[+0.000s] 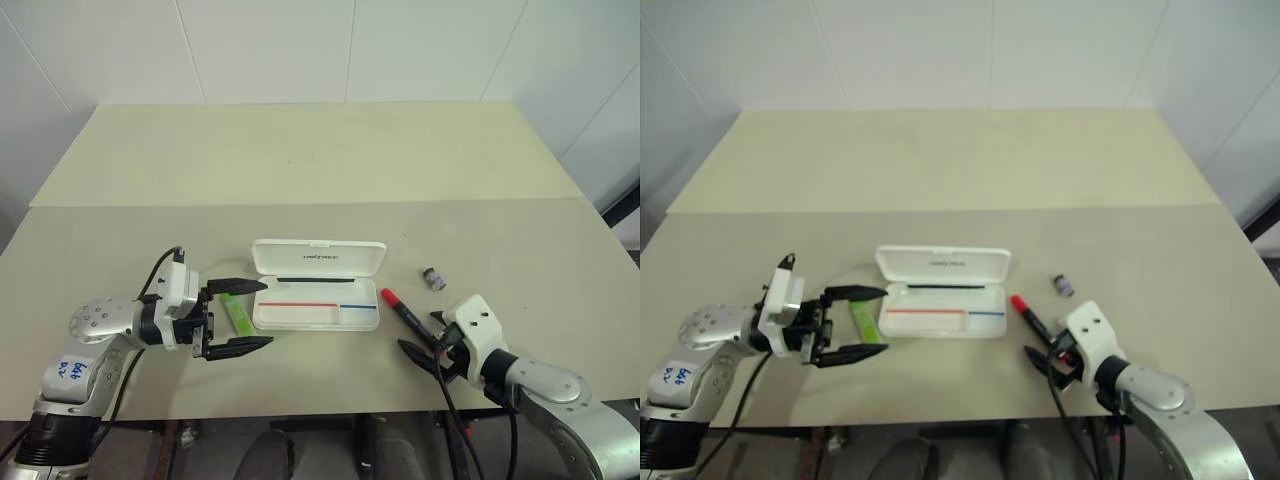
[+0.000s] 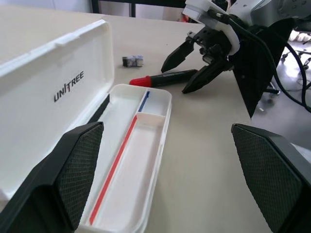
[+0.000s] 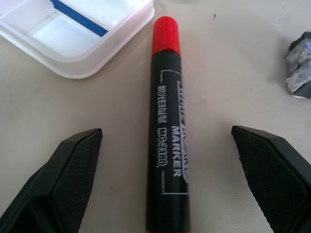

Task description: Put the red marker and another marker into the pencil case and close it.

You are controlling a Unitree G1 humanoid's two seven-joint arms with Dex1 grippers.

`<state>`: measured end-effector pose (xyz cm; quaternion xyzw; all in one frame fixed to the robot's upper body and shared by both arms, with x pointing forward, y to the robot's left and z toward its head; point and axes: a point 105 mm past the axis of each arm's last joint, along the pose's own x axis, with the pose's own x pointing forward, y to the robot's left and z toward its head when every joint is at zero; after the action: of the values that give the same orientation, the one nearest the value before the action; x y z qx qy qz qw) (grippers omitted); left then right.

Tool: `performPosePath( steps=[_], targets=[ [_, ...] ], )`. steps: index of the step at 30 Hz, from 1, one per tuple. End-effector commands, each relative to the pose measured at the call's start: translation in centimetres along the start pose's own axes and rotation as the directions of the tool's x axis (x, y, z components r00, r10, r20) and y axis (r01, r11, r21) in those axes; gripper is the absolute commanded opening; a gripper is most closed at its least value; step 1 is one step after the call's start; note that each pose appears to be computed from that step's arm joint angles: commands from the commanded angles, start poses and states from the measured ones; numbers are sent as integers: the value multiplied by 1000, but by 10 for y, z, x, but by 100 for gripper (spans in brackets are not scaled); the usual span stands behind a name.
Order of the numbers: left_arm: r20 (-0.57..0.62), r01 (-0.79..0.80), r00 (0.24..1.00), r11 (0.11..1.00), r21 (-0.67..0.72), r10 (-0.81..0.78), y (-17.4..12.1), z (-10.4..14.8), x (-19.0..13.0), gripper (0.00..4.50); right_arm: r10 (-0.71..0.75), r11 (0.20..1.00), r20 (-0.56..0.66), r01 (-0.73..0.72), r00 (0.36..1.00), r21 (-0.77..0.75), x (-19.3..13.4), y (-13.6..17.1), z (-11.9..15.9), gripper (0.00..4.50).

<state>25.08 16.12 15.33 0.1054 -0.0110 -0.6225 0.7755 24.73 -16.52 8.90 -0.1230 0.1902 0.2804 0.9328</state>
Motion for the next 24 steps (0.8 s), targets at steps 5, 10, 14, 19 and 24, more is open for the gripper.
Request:
performPosePath(
  steps=[5, 10, 14, 19, 24],
  targets=[
    [10, 12, 1000, 1000, 28, -12, 3, 13, -7, 448, -28, 999, -68, 29, 997, 14, 2, -1, -10, 450],
    [43, 2, 999, 1000, 24, -3, 5, 23, -16, 450, -32, 999, -72, 34, 997, 27, 3, -1, -11, 297],
    [21, -22, 1000, 1000, 13, 22, 8, 22, -26, 450, -21, 999, -69, 23, 997, 29, 3, 1, -10, 162],
    [-2, -34, 999, 999, 7, 34, 12, 23, -35, 450, -14, 999, -68, 16, 998, 34, 5, 0, -9, 60],
    [-13, -7, 1000, 1000, 5, 7, 10, 22, -42, 450, 1, 1000, -36, 0, 999, 23, 5, 0, -2, 60]
  ],
)
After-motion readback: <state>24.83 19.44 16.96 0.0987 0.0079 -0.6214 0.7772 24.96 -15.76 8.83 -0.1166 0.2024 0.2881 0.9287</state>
